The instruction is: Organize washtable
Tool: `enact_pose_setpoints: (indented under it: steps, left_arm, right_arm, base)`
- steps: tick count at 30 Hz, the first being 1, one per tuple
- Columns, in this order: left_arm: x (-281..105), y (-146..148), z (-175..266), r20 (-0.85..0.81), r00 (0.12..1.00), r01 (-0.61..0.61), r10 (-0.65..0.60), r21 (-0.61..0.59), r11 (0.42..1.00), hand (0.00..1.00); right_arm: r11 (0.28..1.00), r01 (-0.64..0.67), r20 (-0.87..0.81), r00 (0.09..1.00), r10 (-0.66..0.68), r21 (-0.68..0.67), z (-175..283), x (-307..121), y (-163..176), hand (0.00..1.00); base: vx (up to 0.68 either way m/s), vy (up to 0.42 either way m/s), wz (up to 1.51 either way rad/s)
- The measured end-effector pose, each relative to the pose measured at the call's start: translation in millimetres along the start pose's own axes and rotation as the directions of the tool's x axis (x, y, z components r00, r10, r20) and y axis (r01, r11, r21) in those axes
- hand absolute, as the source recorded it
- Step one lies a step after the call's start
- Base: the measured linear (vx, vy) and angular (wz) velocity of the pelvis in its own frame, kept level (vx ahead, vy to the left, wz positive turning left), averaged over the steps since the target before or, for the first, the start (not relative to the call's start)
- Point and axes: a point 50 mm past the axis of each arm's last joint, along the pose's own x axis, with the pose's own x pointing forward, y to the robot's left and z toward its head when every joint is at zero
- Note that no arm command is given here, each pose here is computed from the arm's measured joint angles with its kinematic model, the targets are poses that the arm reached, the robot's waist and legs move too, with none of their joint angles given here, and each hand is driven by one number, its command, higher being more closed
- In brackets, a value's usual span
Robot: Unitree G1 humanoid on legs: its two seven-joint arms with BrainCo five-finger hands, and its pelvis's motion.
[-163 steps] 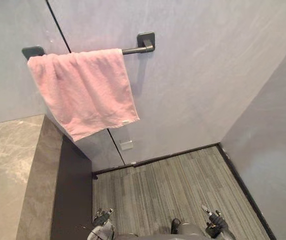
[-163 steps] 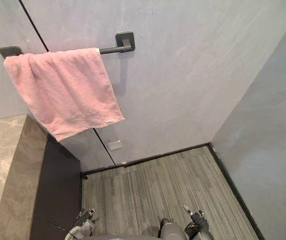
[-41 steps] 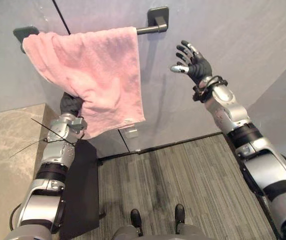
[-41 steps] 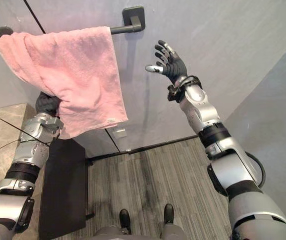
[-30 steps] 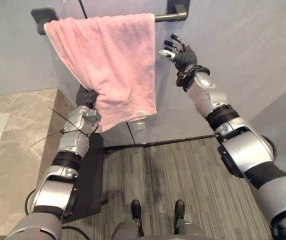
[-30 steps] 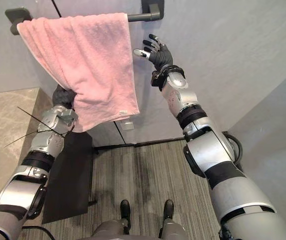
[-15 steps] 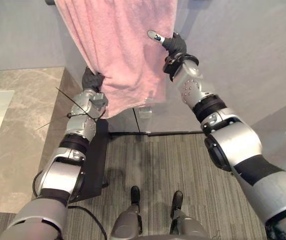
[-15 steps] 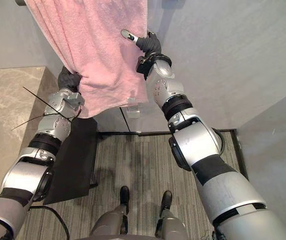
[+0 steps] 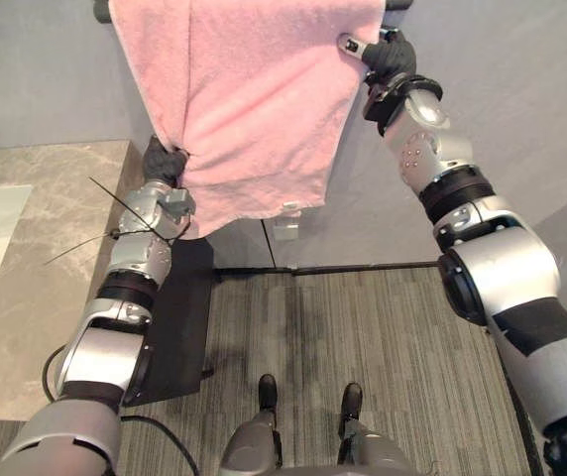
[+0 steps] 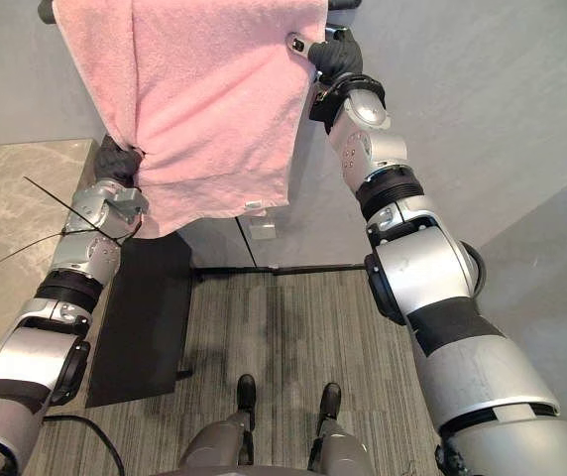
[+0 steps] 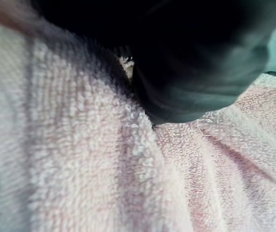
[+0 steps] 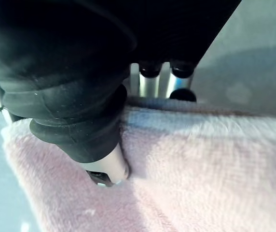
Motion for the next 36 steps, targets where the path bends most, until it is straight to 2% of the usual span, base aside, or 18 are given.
enact_pose_setpoints:
  steps: [14,25,26,27,32,36]
  left_arm:
    - [-0.2,7.6,1.3,-0.004,0.999,-0.033,0.033,-0.031,0.999,1.0]
    - [-9.6,16.1,-16.2,-0.062,0.996,-0.06,0.058,-0.024,0.998,1.0]
    - [-10.0,17.0,-17.5,-0.068,0.996,-0.064,0.063,-0.023,0.998,0.0]
    - [-10.3,18.1,-18.7,-0.073,0.995,-0.069,0.067,-0.023,0.997,0.0]
    - [-20.7,38.5,-31.9,-0.125,0.981,-0.155,0.149,-0.039,0.987,0.0]
    - [-24.9,52.5,-29.7,-0.146,0.975,-0.169,0.167,-0.006,0.986,0.0]
  right_arm:
    - [0.999,-0.032,-0.009,0.999,0.032,0.001,-13.9,-6.6,-6.8,1.0]
    - [0.996,-0.054,-0.031,0.998,0.052,-0.065,-29.3,-11.7,-6.0,1.0]
    - [0.996,-0.057,-0.032,0.998,0.055,-0.062,-31.2,-12.4,-5.4,1.0]
    - [0.997,-0.052,-0.03,0.998,0.05,-0.06,-33.5,-13.4,-6.6,0.0]
    - [0.998,-0.019,-0.068,0.998,0.015,-0.056,-48.1,-18.7,-18.0,0.0]
    - [0.998,0.007,-0.162,0.987,-0.018,-0.068,-71.0,-28.3,-34.9,0.0]
  base:
    - [0.0,0.016,-0.02]
    - [0.0,0.006,0.0]
    - [0.0,0.0,0.0]
    - [0.0,0.0,0.0]
    - [0.0,0.0,0.01]
    - [0.0,0.0,0.05]
